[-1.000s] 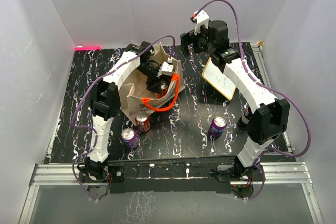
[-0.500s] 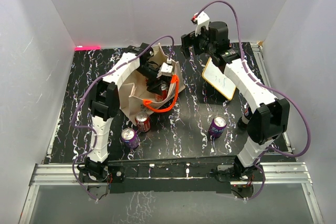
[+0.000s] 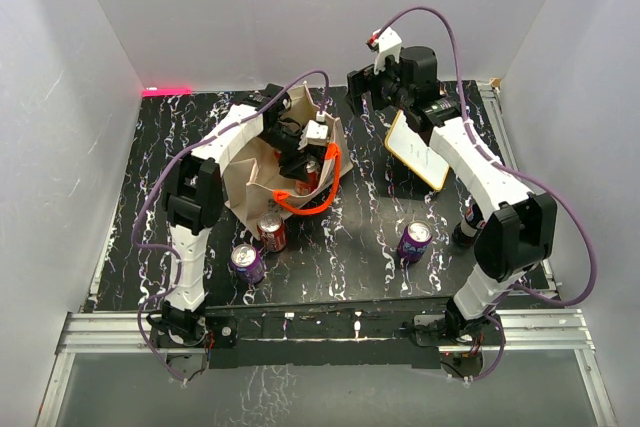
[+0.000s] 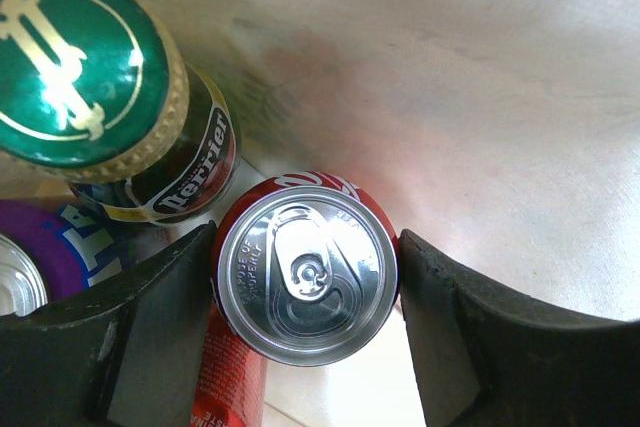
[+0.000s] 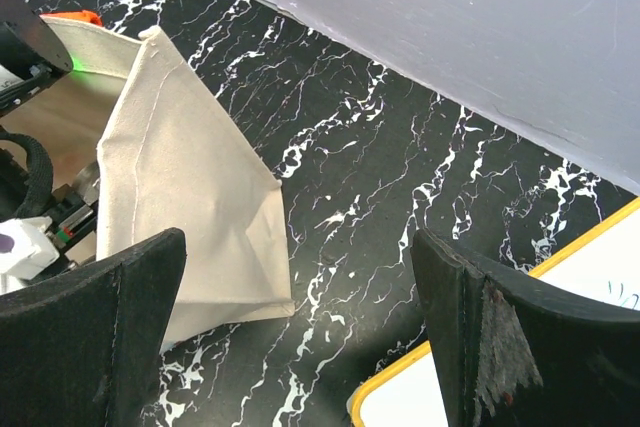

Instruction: Place the beverage into the canvas bag

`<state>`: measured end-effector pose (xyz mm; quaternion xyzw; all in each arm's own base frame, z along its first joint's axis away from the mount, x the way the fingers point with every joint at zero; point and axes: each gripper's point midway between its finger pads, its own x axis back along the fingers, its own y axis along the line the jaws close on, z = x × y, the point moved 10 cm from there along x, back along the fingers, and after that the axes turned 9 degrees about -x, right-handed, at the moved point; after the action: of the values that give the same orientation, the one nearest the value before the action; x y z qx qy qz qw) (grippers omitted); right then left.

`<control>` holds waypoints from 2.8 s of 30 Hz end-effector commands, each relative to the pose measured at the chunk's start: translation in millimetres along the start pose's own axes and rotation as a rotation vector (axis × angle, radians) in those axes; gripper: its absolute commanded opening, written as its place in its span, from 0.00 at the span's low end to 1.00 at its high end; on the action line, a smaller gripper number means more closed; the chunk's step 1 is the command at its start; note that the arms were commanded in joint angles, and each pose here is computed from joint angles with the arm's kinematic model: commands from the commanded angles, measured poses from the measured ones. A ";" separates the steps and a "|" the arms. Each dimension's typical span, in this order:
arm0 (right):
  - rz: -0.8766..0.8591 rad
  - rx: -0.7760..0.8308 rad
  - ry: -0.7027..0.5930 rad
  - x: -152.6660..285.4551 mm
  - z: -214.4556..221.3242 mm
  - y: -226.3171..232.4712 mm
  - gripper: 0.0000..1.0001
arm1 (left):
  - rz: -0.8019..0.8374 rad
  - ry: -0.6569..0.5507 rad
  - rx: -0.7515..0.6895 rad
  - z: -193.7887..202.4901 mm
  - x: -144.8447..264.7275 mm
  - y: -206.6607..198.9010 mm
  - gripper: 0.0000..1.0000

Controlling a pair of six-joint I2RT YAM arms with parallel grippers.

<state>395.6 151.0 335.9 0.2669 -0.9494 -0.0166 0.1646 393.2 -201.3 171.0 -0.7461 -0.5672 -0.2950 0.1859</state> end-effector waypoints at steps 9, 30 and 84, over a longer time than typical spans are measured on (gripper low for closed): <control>-0.024 0.013 -0.129 23.4 -26.7 6.7 1.00 | 0.039 -0.036 0.066 -20.7 7.1 -17.8 0.39; -0.031 0.005 -0.117 22.9 -21.2 7.6 1.00 | -0.125 -0.092 0.052 -38.1 17.5 -9.6 0.06; -0.048 -0.004 -0.112 27.6 -17.4 9.9 0.99 | 0.014 -0.026 -0.047 -10.4 16.7 -34.2 0.21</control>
<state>379.4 149.7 336.1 0.2840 -0.9443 -0.0324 0.1634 365.9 -177.4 175.2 -0.7478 -0.5513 -0.3150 0.1940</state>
